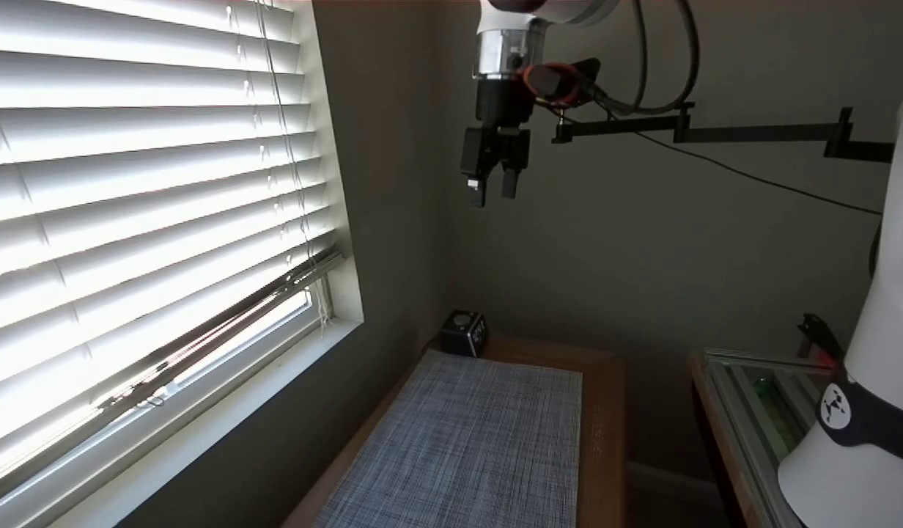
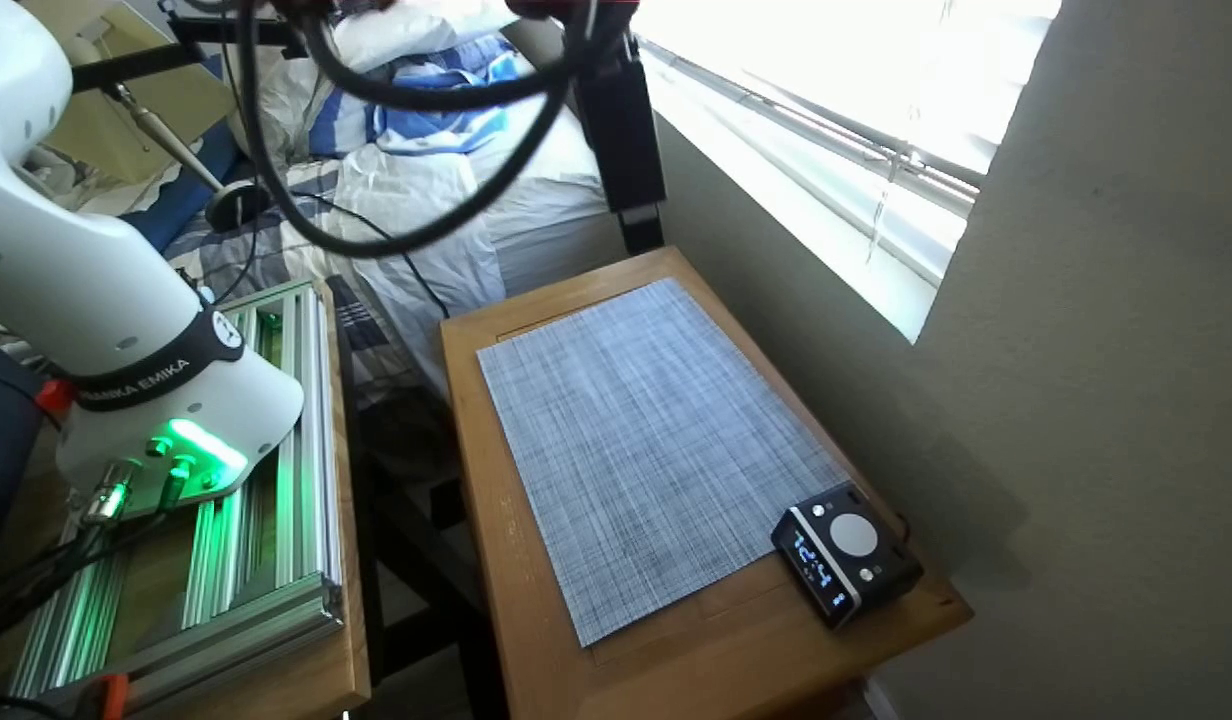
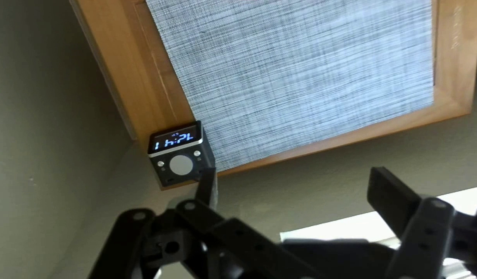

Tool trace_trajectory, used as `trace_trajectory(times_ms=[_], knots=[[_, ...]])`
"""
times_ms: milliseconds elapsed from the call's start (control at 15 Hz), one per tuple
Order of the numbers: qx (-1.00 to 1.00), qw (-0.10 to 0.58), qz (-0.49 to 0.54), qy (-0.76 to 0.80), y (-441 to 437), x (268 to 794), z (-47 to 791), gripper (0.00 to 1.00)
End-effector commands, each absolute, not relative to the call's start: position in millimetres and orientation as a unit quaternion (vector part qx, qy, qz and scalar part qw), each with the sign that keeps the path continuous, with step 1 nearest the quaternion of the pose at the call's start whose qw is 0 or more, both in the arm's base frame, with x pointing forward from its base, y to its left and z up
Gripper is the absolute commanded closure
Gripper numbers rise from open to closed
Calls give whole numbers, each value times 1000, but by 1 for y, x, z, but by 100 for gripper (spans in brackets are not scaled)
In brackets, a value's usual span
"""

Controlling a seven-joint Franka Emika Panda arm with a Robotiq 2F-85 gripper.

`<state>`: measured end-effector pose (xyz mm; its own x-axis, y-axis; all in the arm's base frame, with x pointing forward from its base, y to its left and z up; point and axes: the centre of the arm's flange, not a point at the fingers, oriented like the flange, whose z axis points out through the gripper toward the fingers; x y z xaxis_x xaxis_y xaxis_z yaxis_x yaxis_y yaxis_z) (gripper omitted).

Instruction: Tap the top part of the alarm clock

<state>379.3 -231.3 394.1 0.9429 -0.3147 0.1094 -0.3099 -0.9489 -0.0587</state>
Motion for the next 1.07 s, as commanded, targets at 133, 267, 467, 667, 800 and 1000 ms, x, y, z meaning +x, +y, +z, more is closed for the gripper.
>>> trace_trajectory(times_ms=[133, 267, 467, 667, 800, 1000], knots=[[-968, -17, -70, 240, -267, 421, 332, 0], [-964, -24, -65, 258, -274, 430, 310, 0], [-960, -27, -48, 273, -283, 442, 277, 0], [-964, -21, -38, 263, -271, 427, 279, 0], [-964, -21, -32, 265, -273, 434, 271, 0], [-963, -22, -33, 265, -275, 436, 271, 0]])
